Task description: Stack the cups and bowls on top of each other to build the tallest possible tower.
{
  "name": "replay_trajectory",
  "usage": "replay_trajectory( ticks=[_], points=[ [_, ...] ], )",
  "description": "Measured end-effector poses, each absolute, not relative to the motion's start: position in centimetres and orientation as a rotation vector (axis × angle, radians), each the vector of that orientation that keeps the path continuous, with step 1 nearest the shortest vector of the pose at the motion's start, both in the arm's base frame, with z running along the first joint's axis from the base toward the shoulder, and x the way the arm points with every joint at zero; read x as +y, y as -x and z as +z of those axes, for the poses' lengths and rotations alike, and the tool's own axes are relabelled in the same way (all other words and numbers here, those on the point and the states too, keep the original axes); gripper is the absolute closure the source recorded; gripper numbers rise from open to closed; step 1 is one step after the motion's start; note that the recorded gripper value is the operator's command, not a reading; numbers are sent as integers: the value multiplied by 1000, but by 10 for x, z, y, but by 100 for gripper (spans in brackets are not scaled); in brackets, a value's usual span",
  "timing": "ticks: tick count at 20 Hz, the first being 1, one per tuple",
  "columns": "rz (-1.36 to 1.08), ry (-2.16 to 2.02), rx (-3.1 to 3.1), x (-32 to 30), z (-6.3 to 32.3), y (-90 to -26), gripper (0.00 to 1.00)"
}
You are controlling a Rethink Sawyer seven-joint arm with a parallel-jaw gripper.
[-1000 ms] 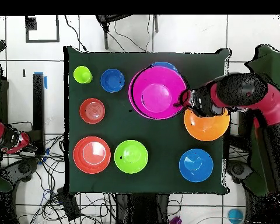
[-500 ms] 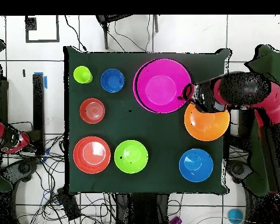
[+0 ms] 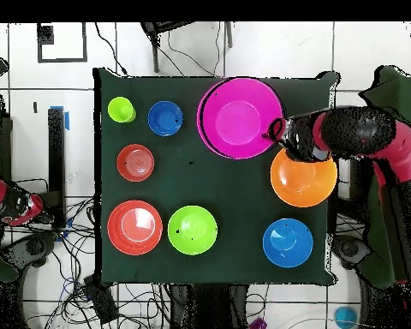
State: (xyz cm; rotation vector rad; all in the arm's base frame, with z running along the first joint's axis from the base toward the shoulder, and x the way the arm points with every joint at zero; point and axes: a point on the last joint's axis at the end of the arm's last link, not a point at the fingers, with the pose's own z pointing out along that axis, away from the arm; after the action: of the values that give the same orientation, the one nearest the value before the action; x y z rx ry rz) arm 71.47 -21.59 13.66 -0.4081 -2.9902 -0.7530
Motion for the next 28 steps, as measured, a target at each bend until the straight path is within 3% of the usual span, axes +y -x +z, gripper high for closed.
replay_trajectory(
  ticks=[28],
  points=[
    [-707,399,-3015,-213,89,-722,100]
  ],
)
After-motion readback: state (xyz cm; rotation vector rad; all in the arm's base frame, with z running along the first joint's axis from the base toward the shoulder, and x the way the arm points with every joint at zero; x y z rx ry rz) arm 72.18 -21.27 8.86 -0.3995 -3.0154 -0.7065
